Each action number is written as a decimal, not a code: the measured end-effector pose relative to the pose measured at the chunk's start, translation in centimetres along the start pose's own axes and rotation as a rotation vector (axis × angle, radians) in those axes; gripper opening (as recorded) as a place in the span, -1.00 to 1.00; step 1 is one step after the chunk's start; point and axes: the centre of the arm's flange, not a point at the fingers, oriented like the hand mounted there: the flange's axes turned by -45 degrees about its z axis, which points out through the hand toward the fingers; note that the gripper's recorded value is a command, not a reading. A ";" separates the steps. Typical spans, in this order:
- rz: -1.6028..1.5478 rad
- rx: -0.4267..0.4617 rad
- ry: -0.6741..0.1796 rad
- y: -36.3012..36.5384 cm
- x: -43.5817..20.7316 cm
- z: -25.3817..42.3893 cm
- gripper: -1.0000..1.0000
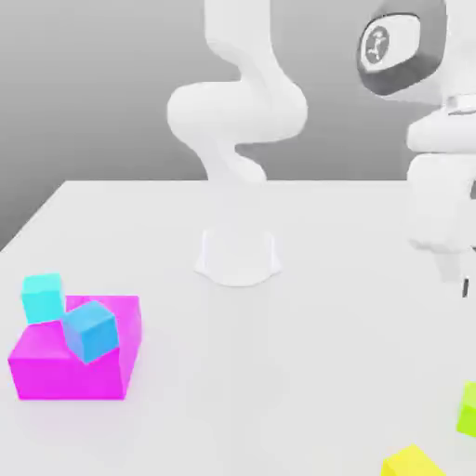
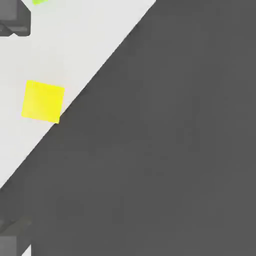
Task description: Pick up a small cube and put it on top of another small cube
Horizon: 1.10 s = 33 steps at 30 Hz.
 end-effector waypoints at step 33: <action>0.319 0.049 -0.234 8.2 -11.5 10.5 -1.00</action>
